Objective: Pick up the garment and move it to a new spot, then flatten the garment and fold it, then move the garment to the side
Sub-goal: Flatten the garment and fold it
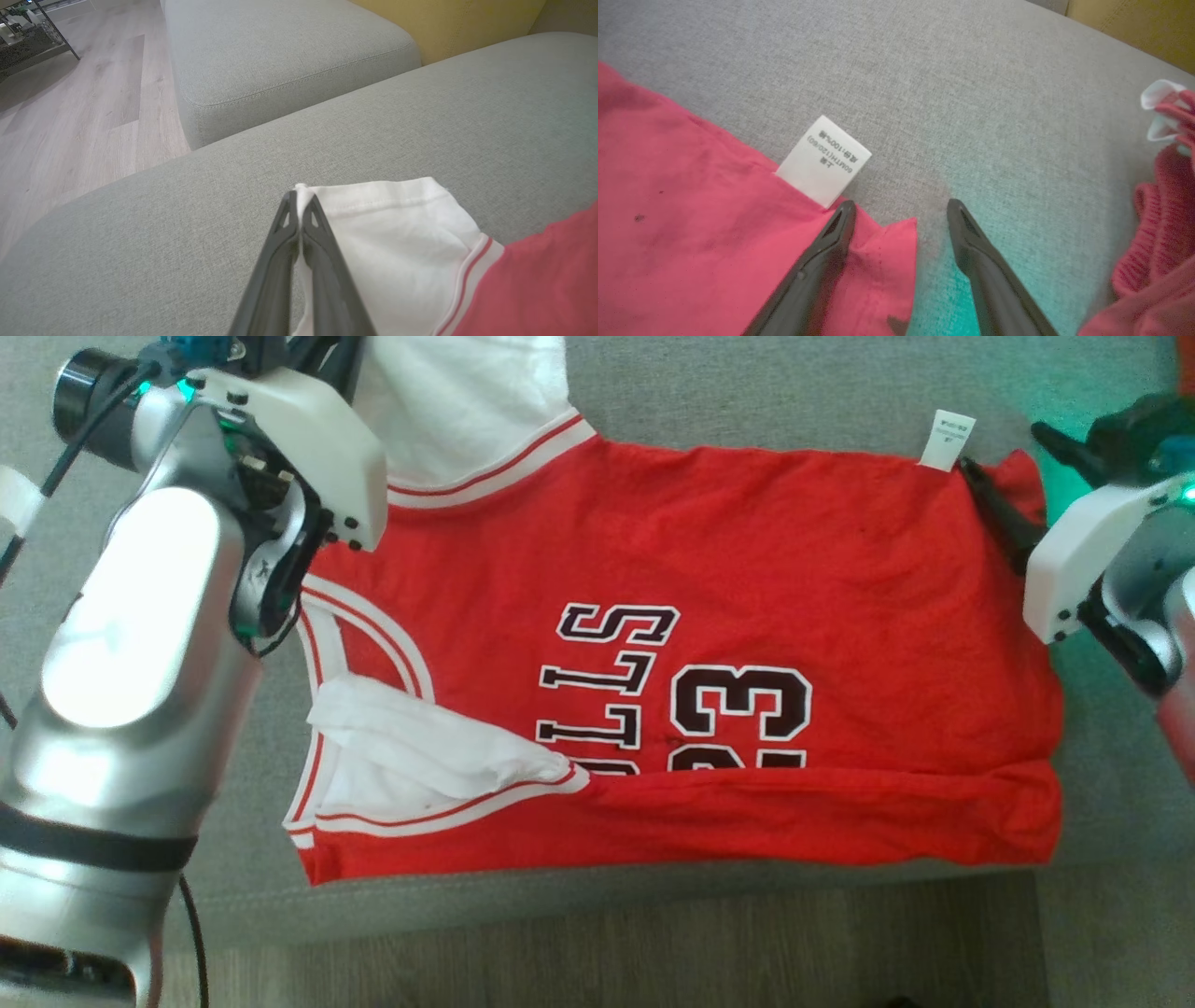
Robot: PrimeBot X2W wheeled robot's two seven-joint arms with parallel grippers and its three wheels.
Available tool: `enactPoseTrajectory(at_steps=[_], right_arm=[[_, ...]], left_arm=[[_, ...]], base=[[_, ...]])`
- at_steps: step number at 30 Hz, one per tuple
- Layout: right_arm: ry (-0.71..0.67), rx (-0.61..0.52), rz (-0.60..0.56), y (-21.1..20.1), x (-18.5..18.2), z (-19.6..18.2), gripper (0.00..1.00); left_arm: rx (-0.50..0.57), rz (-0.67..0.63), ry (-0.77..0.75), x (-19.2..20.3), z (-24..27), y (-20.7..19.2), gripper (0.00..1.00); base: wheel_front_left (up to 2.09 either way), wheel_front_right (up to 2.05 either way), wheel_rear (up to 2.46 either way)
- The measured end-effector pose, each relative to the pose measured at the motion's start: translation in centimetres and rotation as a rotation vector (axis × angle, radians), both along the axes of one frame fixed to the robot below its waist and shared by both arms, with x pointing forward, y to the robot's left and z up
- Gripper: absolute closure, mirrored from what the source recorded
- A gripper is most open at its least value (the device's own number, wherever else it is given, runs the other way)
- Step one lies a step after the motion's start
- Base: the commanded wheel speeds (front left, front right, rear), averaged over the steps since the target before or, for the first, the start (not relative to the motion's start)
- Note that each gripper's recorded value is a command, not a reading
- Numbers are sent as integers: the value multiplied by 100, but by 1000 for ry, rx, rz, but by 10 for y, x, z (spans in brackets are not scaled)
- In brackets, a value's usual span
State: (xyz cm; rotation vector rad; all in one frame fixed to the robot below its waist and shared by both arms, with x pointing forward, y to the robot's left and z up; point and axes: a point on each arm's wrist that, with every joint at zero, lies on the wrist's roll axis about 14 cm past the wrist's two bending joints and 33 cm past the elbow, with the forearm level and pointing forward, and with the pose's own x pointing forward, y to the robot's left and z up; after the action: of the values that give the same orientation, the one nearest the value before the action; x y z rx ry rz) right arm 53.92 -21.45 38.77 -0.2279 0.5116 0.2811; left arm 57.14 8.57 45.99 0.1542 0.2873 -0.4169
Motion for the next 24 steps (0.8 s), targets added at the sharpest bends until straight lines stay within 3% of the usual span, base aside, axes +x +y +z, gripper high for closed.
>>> enactPoseTrajectory(at_steps=[2,3,4,16,24], right_arm=[[5,-4,5,0,4,-1,0],[8,-3,6,1,5,-2,13],[11,1,8,2,6,-3,100],[8,14,-8,-4,3,3,100],[-137,53,-18,-2,35,37,100]], left_arm=[[-1,3,2,-2,0,1,100],[1,7,5,-3,-1,2,100],[3,9,8,-4,-2,3,100],[-6,55,-6,-12,7,16,100],[-37,124,-50,-6,15,33,100]], base=[[0,0,0],[0,0,0],[0,0,0],[0,0,0],[0,0,0]])
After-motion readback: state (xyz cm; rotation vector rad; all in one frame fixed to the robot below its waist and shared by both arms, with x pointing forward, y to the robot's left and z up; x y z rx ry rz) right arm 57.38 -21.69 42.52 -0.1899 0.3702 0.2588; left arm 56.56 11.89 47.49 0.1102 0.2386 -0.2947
